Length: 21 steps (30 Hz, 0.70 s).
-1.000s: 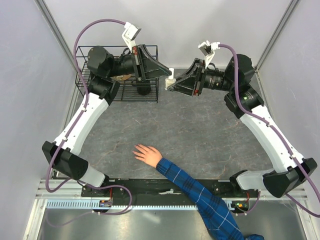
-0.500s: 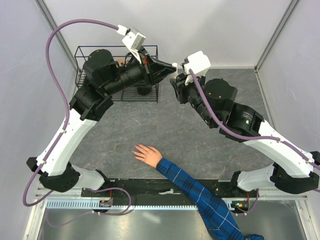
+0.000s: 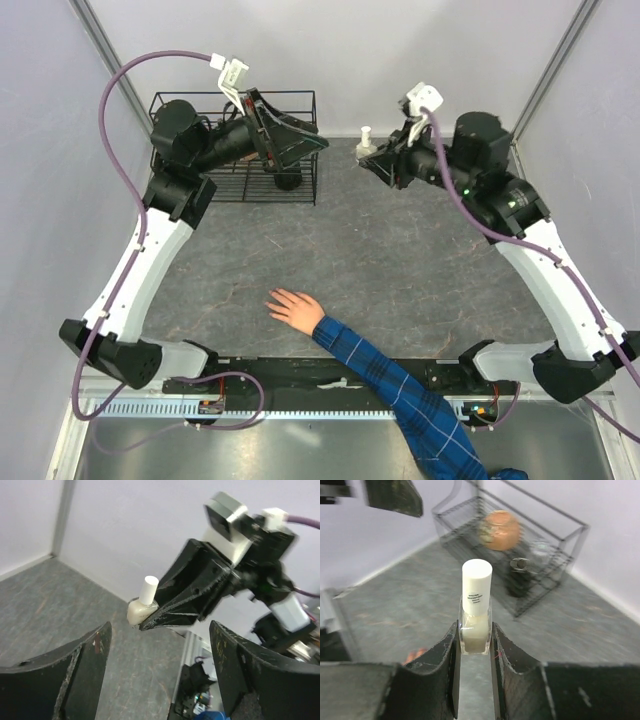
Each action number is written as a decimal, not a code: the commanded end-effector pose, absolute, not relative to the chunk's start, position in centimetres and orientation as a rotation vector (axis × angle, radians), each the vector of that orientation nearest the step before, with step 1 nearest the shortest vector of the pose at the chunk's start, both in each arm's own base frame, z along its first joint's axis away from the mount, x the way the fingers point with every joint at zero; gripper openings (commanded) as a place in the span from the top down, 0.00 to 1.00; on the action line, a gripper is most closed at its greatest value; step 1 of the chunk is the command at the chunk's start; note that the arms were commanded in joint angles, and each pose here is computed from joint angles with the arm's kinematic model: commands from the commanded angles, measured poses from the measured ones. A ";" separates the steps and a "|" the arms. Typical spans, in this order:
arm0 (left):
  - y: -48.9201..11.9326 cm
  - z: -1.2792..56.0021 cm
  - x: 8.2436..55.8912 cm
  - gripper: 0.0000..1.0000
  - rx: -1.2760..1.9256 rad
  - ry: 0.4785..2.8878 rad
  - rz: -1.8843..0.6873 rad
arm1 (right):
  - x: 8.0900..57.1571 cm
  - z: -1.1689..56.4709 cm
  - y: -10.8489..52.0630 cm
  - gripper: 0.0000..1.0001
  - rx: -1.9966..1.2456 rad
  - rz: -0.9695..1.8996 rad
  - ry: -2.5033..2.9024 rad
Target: Paint the nails
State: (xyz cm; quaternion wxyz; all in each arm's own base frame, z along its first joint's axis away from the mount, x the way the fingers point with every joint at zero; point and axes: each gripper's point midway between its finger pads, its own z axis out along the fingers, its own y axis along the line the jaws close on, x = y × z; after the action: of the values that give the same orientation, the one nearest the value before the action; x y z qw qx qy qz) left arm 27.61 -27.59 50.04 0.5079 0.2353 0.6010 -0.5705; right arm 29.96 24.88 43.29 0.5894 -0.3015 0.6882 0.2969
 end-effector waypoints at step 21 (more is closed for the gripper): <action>-31.9 52.1 23.2 0.42 0.921 1.353 -1.833 | 22.8 47.4 27.4 1.00 -0.917 1.489 1.366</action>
State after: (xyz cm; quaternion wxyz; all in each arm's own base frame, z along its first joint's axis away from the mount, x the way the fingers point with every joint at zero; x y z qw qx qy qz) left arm 24.63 -31.64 51.05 0.3542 0.3273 0.5342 -0.6944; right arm 23.70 27.45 46.27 0.4403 -0.3468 0.5792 0.5919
